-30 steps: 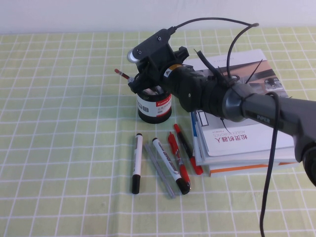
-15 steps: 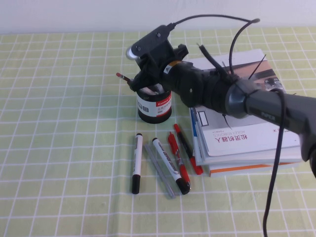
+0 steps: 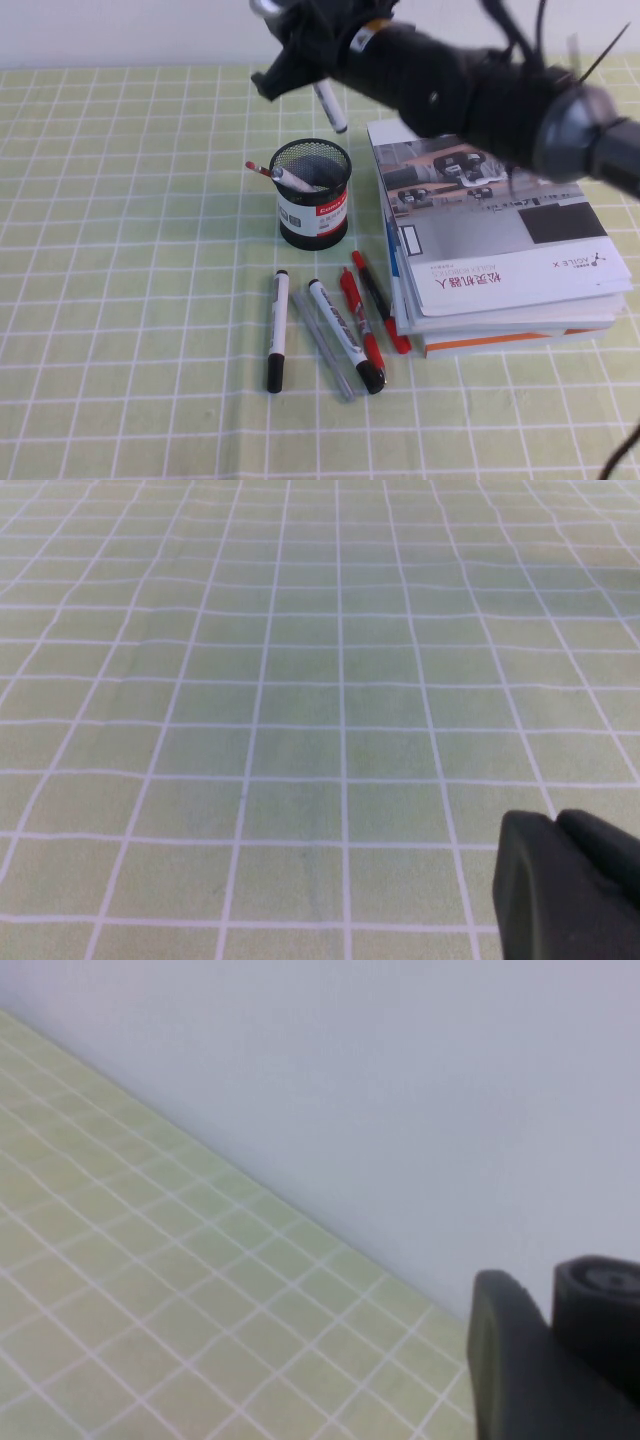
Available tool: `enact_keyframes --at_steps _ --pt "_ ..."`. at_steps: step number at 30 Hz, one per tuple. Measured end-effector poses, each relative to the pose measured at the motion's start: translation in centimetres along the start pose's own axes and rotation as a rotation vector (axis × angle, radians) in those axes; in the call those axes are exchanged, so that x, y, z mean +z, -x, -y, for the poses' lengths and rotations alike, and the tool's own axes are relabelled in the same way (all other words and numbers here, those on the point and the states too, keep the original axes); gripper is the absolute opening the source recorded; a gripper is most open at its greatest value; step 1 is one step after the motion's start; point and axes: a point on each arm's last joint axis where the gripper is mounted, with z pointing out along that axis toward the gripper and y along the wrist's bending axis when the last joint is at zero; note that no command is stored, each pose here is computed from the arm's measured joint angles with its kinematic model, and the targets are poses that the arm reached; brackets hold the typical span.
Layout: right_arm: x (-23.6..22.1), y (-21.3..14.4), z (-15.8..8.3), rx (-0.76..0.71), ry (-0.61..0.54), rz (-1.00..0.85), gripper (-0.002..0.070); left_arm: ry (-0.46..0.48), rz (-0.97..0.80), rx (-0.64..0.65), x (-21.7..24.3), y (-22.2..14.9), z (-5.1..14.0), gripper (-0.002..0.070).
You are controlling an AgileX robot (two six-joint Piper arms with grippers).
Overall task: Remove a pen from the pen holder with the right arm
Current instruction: 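Take a marker out of the pen holder and lay it on the table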
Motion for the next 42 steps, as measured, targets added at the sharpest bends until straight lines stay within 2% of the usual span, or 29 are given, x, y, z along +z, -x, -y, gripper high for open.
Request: enact_keyframes --at_steps 5,8,12,20,25,30,38,42 --pt "-3.6 4.3 0.6 0.018 0.053 0.003 0.0078 0.000 0.000 0.000 0.0 0.0 0.0 -0.0005" --pt "-6.1 6.5 0.9 0.082 0.095 -0.019 0.0078 0.000 0.000 0.000 0.0 0.0 0.0 -0.0005" --pt "-8.6 7.5 0.8 0.196 0.151 -0.138 0.0078 0.000 0.000 0.000 0.0 0.0 0.0 -0.0005" --pt "-11.1 4.3 0.1 0.409 0.143 -0.634 0.0078 0.000 0.000 0.000 0.0 0.0 0.0 -0.0005" --pt "-10.2 1.6 -0.9 0.463 0.162 -0.820 0.0078 0.000 0.000 0.000 0.0 0.0 0.0 -0.0005" --pt "-7.9 -1.5 -4.1 0.467 0.210 -0.907 0.0078 0.000 0.000 0.000 0.0 0.0 0.0 -0.0005" --pt "-4.6 -3.7 -10.6 0.530 0.316 -0.829 0.0078 0.000 0.000 0.000 0.0 0.0 0.0 -0.0005" --pt "-3.2 -4.8 -12.6 0.580 0.329 -0.802 0.0078 0.000 0.000 0.000 0.0 0.0 0.0 -0.0005"
